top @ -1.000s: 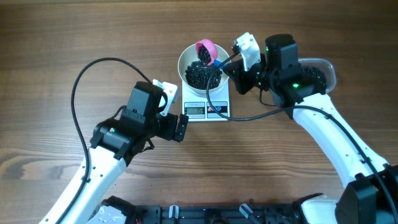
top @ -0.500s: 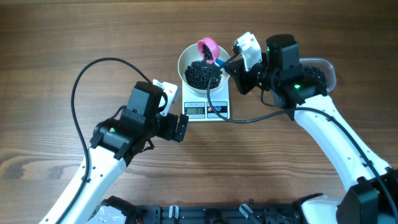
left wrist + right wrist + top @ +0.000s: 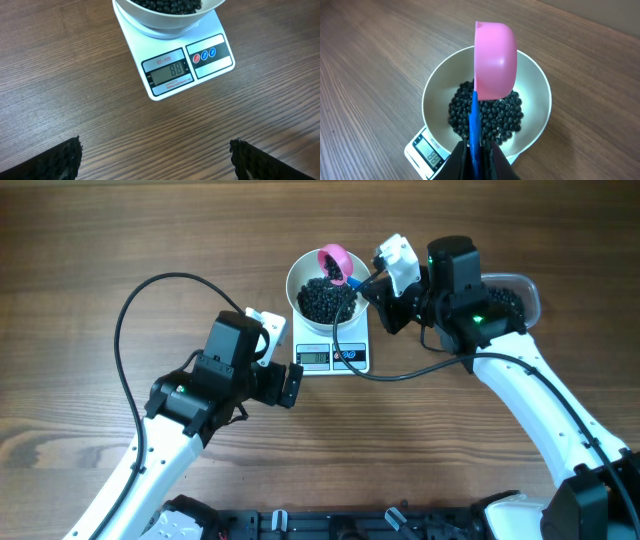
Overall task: Scoop item into bowl and weigh 150g on scale
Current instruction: 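Tip the pink scoop over the white bowl to pour beans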
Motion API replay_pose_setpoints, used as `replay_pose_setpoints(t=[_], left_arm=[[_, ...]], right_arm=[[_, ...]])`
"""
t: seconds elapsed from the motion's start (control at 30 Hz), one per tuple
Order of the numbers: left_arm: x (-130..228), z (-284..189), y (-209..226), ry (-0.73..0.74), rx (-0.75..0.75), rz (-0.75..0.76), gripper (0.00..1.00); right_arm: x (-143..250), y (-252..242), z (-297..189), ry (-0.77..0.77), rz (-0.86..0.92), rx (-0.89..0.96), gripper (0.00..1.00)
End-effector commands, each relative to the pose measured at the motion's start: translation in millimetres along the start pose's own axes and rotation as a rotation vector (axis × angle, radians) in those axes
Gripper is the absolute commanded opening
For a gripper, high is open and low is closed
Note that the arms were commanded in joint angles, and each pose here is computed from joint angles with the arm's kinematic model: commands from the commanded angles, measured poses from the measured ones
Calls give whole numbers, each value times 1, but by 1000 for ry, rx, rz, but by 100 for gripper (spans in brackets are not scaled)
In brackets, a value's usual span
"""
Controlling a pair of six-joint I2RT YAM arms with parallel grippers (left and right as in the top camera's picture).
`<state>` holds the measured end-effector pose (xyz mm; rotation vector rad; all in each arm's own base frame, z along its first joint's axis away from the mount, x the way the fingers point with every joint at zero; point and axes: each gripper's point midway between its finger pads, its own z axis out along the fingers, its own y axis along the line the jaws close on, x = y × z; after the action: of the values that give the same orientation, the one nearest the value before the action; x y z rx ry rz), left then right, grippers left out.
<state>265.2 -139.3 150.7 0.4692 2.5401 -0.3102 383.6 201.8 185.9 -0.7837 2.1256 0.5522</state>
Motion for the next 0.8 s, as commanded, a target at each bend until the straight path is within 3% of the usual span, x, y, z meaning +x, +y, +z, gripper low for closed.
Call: replay_pose_setpoints(t=[0.0,0.77], left_arm=[[3,3,4,9,-13,8,100],[3,3,4,9,-13,8,100]], right_arm=[[-6,3,-7,-20,-61,8,4],[8,4,-7,38,-138,1,4]])
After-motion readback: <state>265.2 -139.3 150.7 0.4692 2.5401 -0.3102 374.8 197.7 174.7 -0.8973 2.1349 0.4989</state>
